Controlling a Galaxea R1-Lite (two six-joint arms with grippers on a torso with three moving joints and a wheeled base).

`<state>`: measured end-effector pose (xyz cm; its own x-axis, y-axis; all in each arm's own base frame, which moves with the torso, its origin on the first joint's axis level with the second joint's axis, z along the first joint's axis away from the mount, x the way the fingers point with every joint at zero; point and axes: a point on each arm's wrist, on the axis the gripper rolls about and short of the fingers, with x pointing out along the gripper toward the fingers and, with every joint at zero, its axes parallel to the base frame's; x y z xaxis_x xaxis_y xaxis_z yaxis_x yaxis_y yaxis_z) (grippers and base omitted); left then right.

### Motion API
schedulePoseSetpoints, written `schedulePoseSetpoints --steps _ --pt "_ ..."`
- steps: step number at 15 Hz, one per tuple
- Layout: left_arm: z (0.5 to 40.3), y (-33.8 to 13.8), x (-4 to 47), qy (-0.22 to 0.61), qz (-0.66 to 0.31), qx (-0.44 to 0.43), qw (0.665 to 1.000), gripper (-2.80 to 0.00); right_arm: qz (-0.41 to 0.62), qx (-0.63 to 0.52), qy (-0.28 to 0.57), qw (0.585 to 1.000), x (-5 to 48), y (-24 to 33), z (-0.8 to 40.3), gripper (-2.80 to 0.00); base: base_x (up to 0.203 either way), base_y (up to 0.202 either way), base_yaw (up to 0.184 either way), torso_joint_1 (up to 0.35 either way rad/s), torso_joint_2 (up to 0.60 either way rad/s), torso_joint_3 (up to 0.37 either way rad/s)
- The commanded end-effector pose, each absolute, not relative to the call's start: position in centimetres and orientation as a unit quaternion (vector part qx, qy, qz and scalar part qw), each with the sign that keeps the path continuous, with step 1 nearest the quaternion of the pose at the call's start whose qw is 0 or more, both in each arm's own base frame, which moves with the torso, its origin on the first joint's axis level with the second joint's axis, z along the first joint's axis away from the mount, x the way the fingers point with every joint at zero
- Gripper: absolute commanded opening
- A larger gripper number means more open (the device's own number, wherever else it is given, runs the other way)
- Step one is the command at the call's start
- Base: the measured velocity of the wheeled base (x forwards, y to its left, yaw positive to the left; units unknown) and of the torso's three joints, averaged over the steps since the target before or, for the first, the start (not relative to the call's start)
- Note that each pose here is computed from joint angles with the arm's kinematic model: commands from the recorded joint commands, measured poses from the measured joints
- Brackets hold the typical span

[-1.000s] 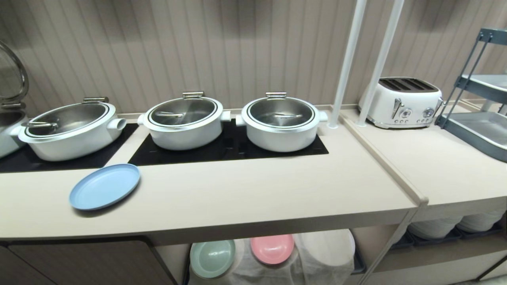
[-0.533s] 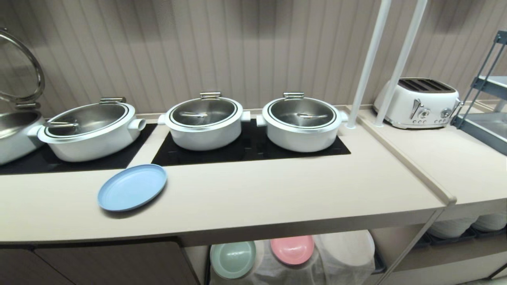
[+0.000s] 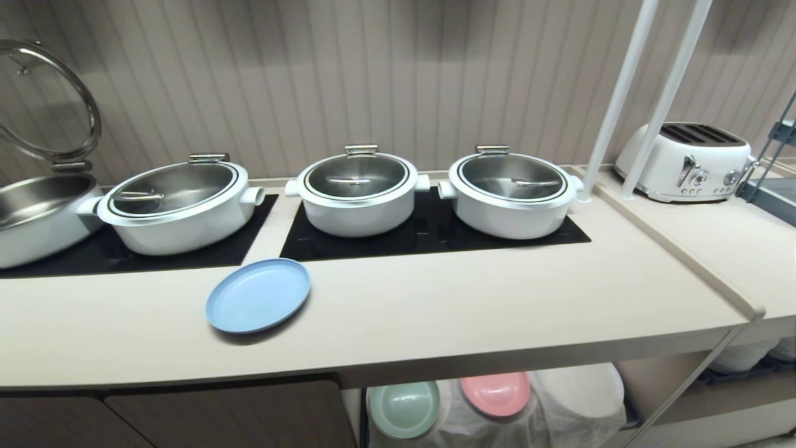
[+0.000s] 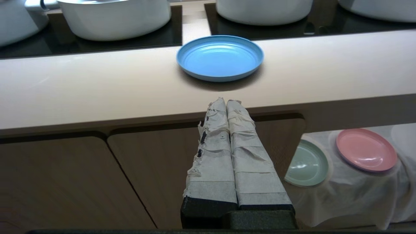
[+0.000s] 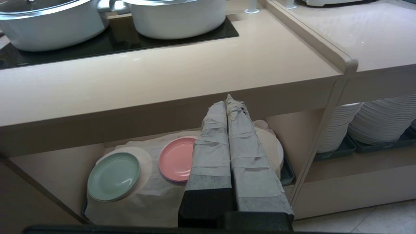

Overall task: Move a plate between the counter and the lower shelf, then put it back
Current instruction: Pick up the plate

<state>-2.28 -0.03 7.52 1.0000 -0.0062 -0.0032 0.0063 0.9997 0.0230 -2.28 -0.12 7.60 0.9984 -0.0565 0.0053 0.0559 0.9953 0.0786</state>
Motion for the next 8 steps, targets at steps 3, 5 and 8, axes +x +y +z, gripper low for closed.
schedulePoseSetpoints --steps 3,5,8 --pt "7.52 -0.03 -2.28 0.001 -0.003 0.011 1.000 -2.80 -0.028 0.040 -0.004 0.999 -2.28 -0.12 7.61 -2.80 0.000 0.196 0.000 0.000 0.00 0.001" --pt "7.52 -0.03 -2.28 0.001 -0.004 0.011 1.000 -2.80 -0.028 0.039 -0.004 0.999 -2.28 -0.12 7.61 -2.80 0.000 0.194 -0.002 0.004 0.00 0.002" --pt "7.52 -0.03 -2.28 0.001 -0.004 0.011 1.000 -2.80 -0.028 0.040 -0.004 0.999 -2.28 -0.12 7.61 -2.80 0.000 0.089 -0.001 0.002 0.00 0.003"
